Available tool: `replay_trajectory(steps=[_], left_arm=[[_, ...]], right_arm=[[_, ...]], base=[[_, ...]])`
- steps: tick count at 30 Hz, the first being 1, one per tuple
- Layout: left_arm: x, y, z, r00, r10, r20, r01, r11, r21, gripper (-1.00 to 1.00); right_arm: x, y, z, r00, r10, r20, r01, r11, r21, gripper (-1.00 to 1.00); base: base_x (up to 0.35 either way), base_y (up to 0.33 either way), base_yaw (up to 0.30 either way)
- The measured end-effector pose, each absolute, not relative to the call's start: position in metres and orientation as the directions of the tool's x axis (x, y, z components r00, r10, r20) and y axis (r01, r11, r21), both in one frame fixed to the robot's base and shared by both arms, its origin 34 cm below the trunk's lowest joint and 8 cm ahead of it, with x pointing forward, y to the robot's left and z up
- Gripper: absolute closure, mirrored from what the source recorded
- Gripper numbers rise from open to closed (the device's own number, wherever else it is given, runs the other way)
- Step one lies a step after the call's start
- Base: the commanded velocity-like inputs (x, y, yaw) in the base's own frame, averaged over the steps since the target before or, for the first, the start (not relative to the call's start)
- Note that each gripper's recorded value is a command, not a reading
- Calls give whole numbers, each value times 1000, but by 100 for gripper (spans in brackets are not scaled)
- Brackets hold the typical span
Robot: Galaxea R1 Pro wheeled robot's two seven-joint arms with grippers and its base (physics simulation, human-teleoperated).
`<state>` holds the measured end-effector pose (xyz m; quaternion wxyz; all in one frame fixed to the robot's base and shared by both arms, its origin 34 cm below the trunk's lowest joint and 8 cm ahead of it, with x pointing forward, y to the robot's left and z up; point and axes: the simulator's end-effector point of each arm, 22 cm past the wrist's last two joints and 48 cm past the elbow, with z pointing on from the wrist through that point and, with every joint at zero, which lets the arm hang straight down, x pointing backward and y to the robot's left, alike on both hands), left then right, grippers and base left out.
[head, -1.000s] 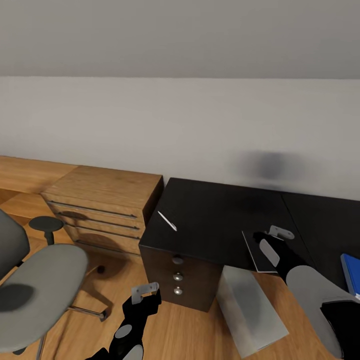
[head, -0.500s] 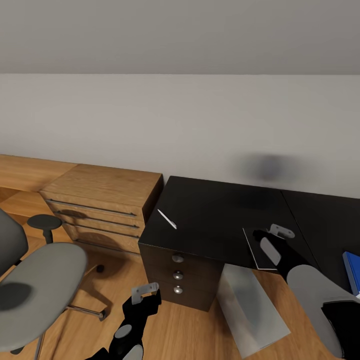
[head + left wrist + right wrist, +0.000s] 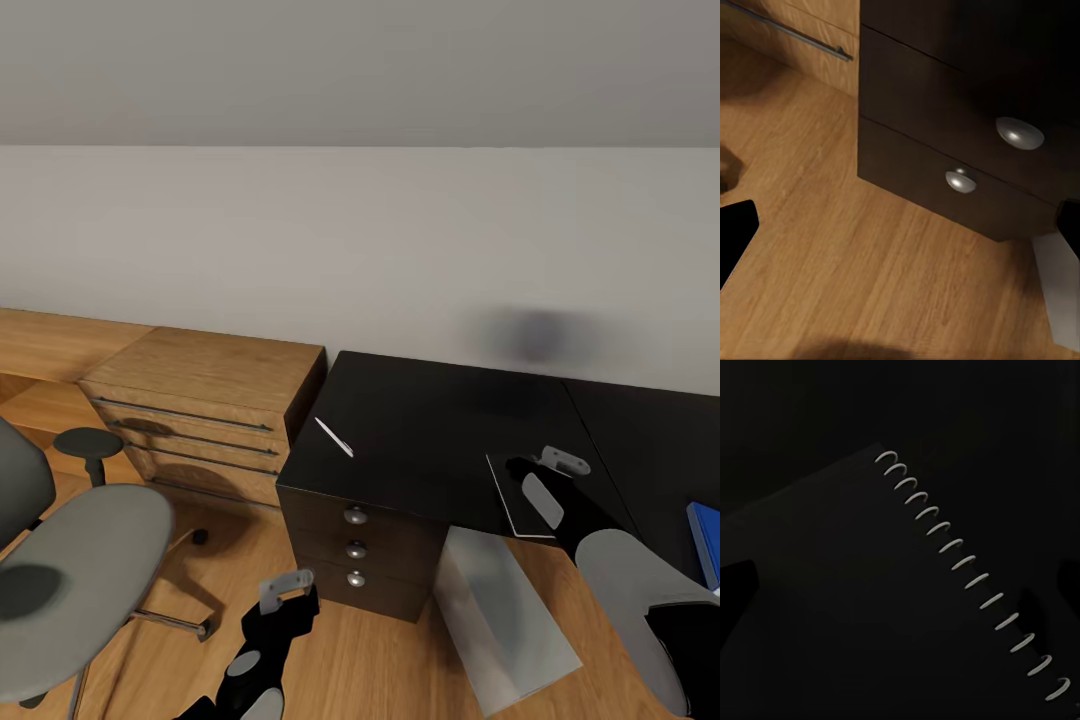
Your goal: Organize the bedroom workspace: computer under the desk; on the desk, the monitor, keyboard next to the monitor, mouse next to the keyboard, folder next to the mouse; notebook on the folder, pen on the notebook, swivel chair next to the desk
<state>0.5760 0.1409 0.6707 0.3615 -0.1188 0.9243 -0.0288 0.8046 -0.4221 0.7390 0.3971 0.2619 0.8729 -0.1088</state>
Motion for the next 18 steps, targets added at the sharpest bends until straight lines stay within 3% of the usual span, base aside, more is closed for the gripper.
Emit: replay_trajectory(steps=[6, 18], left_arm=[[574, 145, 666, -716, -235, -657, -202, 971, -126, -100], [573, 147, 663, -719, -232, -655, -204, 972, -121, -100]], right_arm=[[805, -422, 739, -547, 370, -751, 543, 840, 18, -100], [805, -422, 739, -548, 369, -751, 542, 840, 17, -100]], base=[[-13, 0, 0], [-142, 0, 0]])
